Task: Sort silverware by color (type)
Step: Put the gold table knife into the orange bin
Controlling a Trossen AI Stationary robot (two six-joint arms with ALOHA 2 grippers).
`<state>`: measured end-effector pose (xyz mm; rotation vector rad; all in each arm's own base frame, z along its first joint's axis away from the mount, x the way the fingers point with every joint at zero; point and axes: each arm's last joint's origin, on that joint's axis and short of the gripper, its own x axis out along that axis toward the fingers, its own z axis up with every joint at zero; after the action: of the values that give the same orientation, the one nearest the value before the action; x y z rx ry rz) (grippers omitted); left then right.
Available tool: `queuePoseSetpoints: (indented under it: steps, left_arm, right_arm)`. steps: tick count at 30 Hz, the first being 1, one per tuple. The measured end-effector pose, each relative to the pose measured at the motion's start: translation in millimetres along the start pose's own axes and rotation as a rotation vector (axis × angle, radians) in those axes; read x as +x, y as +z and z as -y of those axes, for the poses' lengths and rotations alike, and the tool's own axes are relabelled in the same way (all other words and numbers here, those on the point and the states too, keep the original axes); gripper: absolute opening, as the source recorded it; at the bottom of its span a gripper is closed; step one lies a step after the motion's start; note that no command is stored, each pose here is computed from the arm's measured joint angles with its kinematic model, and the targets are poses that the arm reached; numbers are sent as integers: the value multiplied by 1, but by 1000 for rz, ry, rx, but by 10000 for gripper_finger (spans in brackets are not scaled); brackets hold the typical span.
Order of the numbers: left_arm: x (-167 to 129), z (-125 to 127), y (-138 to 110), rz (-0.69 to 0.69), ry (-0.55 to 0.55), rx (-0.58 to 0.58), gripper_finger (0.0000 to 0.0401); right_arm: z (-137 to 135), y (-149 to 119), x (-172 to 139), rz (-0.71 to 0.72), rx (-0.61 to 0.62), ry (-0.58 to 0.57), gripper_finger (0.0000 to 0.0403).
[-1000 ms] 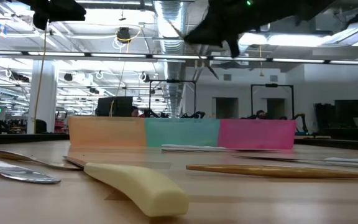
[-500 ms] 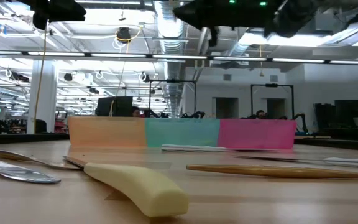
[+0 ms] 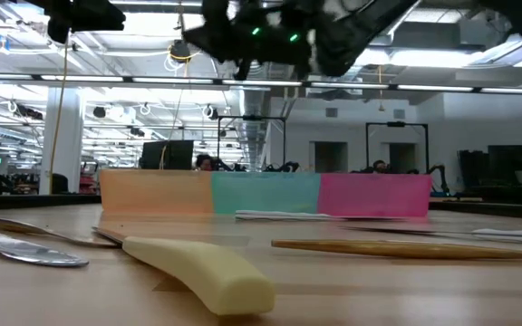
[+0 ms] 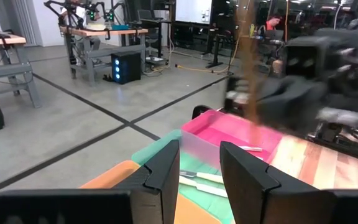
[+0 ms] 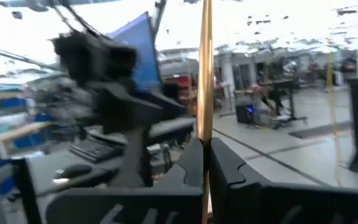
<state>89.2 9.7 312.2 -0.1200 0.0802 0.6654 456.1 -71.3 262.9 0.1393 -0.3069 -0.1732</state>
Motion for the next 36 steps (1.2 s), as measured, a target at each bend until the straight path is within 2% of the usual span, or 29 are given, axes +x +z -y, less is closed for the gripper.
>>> queuePoseSetpoints:
  steps: [8,22,26,36]
  left_arm:
    - [0,0,0,0,0,0,100]
    - [0,0,-2,-6,1,6,100]
    - [0,0,-2,-6,1,6,100]
    - [1,0,-2,-7,1,-2,100]
  right_arm:
    - [26,-27,31,-37,39,-18,15]
    - [78,-100,39,-111,223,-107,15]
    - [89,-106,39,-105,269,-130,15]
    - [105,-108,37,-150,259,-172,15]
